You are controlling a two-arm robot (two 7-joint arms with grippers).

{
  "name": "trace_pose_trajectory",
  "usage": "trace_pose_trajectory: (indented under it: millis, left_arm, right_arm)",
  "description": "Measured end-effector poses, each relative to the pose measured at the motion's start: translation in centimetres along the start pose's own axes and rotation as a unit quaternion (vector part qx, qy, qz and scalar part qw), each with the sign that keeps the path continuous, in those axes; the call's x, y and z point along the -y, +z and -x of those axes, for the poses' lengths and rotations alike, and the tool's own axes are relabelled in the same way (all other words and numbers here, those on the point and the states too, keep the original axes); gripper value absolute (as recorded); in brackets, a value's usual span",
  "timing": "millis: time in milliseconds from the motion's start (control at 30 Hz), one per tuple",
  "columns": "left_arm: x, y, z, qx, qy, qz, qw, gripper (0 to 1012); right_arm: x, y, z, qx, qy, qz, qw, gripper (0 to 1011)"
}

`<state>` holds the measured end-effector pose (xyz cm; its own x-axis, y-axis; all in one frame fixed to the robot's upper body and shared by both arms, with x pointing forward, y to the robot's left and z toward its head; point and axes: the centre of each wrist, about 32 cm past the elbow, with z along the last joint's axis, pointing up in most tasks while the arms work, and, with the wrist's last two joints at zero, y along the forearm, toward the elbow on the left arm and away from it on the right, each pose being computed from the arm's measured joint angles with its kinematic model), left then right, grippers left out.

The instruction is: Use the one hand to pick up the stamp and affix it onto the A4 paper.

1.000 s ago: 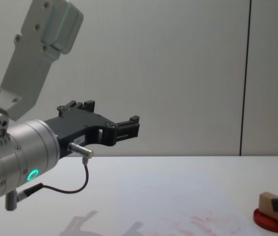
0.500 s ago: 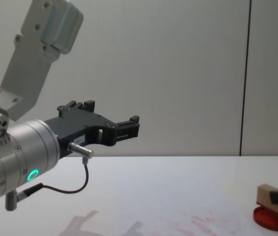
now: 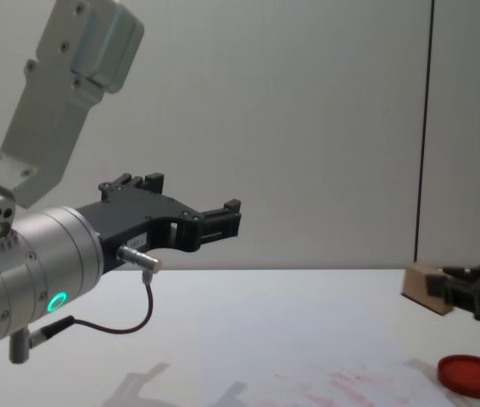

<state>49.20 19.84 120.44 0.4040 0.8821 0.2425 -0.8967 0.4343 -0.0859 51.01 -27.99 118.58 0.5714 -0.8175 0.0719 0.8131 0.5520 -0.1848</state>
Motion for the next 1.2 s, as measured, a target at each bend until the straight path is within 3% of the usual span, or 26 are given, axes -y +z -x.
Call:
trace_pose_trajectory:
  millis: [367, 1200]
  left_arm:
    - [0.00, 0.00, 0.00, 0.000, 0.000, 0.000, 1.0000, 993]
    - [0.00, 0.00, 0.00, 0.000, 0.000, 0.000, 1.0000, 993]
  right_arm:
    - [-1.9, 0.3, 0.6, 0.001, 0.020, 0.001, 0.9998, 216]
    - [-5.2, -1.8, 1.2, -0.005, 0.032, 0.051, 0.9981, 216]
